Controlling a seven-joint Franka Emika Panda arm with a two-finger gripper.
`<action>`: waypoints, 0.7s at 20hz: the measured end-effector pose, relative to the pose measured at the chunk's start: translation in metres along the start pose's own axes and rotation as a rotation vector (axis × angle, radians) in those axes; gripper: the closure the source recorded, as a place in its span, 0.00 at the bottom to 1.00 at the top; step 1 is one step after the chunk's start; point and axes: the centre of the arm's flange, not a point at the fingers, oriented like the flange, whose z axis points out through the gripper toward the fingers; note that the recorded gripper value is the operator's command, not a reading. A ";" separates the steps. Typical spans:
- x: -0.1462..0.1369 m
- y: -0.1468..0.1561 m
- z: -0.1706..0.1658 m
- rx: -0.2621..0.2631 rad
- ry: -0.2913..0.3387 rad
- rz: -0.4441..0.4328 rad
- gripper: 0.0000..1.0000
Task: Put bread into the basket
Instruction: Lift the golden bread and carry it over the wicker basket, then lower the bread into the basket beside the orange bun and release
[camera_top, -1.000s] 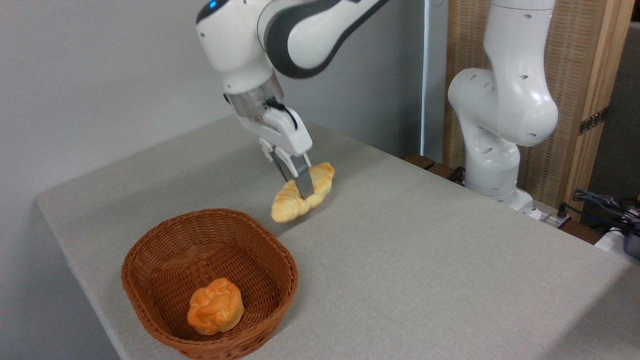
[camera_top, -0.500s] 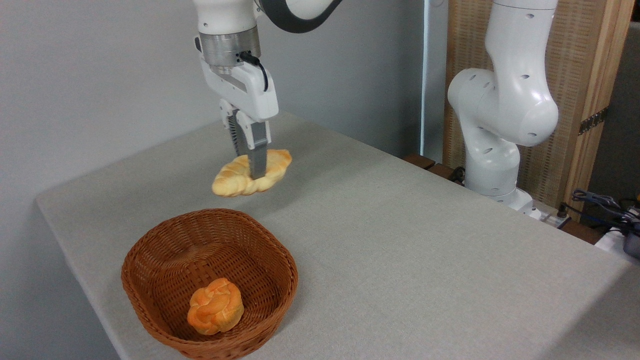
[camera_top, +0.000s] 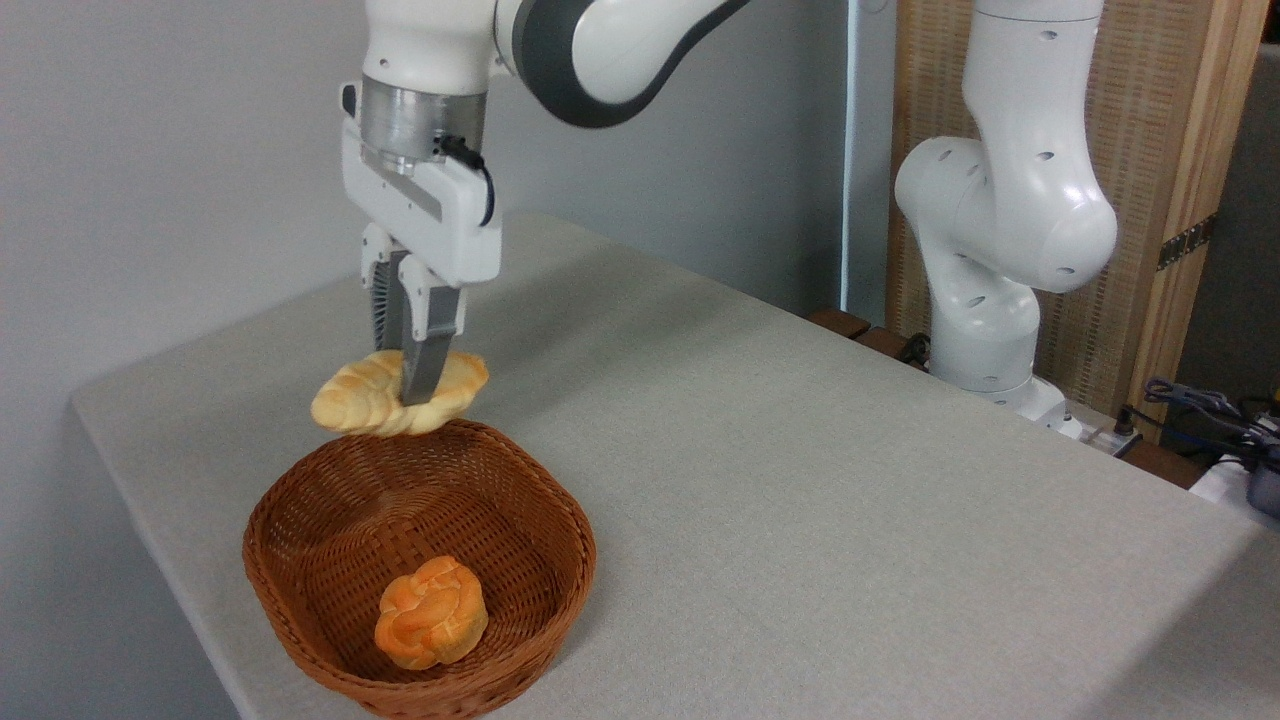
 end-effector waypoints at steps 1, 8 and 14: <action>0.002 -0.001 0.005 0.004 0.007 0.001 0.36; -0.001 -0.010 0.018 0.005 -0.001 0.097 0.00; -0.006 -0.016 0.019 0.007 -0.004 0.084 0.00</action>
